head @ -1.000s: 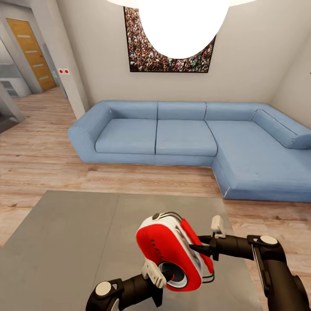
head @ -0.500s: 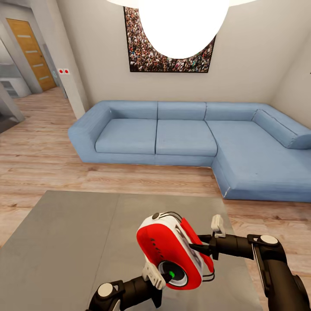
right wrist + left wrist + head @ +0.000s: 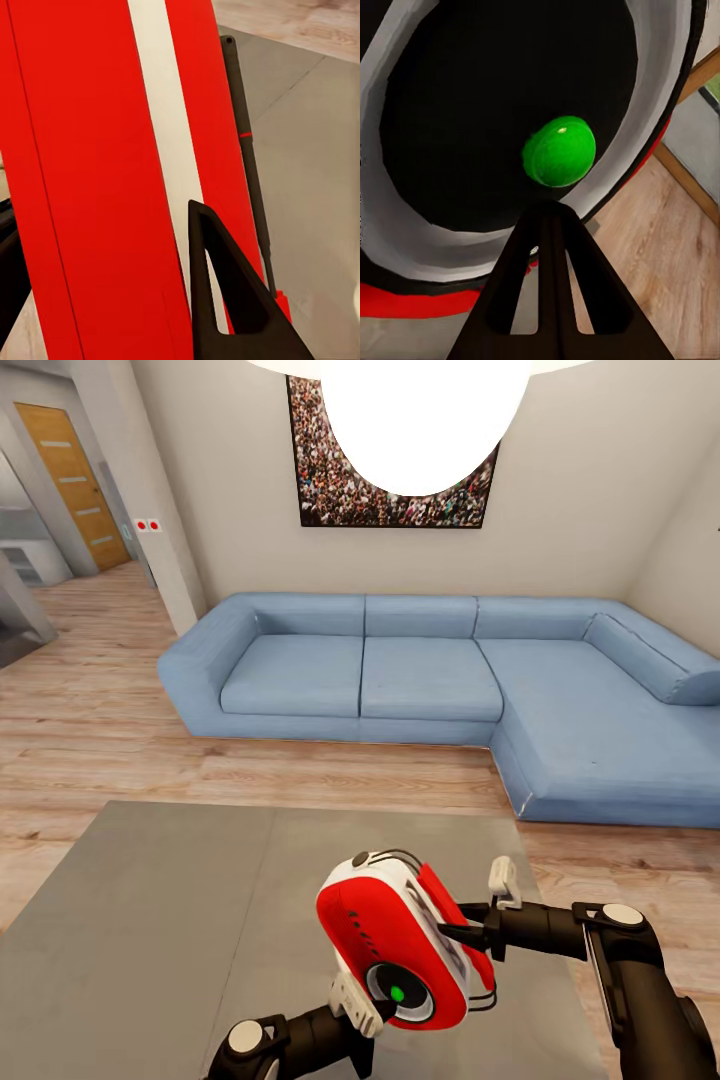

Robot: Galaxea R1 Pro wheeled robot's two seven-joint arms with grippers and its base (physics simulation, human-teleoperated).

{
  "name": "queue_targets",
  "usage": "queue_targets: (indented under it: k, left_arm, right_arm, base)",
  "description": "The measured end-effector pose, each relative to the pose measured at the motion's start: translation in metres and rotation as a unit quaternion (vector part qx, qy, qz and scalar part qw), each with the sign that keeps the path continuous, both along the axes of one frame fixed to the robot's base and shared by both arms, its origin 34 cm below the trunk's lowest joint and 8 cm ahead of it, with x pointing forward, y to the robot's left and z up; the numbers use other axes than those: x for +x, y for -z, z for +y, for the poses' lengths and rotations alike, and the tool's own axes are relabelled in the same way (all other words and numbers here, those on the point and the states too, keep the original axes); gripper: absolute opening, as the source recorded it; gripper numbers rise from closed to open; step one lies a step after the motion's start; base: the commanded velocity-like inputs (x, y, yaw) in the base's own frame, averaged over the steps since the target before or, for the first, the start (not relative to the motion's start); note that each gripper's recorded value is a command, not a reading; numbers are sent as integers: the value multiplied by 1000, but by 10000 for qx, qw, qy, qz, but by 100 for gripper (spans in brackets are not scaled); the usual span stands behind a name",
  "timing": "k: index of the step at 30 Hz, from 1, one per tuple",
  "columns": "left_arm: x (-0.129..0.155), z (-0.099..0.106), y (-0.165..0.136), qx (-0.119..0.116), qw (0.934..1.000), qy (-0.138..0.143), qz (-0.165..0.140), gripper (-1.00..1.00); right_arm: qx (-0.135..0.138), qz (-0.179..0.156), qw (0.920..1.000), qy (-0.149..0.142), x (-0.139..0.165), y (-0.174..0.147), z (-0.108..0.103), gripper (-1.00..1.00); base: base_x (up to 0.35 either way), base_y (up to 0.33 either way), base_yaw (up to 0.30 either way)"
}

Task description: Turn on the radio receiver that's on the table in the living room.

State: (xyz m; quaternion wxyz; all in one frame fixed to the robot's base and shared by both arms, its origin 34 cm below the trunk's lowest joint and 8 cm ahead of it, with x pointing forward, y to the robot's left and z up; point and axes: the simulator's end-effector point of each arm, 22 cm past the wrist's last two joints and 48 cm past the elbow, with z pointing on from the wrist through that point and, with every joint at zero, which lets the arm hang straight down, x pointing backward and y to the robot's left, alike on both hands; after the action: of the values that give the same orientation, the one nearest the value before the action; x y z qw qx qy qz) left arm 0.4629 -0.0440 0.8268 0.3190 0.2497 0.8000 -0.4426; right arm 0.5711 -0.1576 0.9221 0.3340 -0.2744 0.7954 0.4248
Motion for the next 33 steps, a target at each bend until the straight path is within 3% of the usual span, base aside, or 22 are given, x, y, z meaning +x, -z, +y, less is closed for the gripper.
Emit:
queue_targets:
  k: [12, 19, 32, 33]
  left_arm:
    - [35, 5, -48, -158, 9977, -118, -649, -100]
    - [33, 24, -38, 41, 9978, -75, -655, -100]
    - [17, 51, -17, 342, 9984, 1, -459, -100]
    - [15, 52, -16, 360, 9985, 8, -419, 100]
  right_arm:
    - [-114, 72, 9999, 106, 2, 5, -7, -100]
    - [-398, 87, 9981, 463, 15, 15, -20, -100]
    - [-528, 107, 9961, 705, 25, 17, -28, -100]
    - [-534, 105, 9960, 712, 26, 18, -29, -100]
  base:
    - [0, 0, 0]
    - [0, 0, 0]
    - [0, 0, 0]
    - [0, 0, 0]
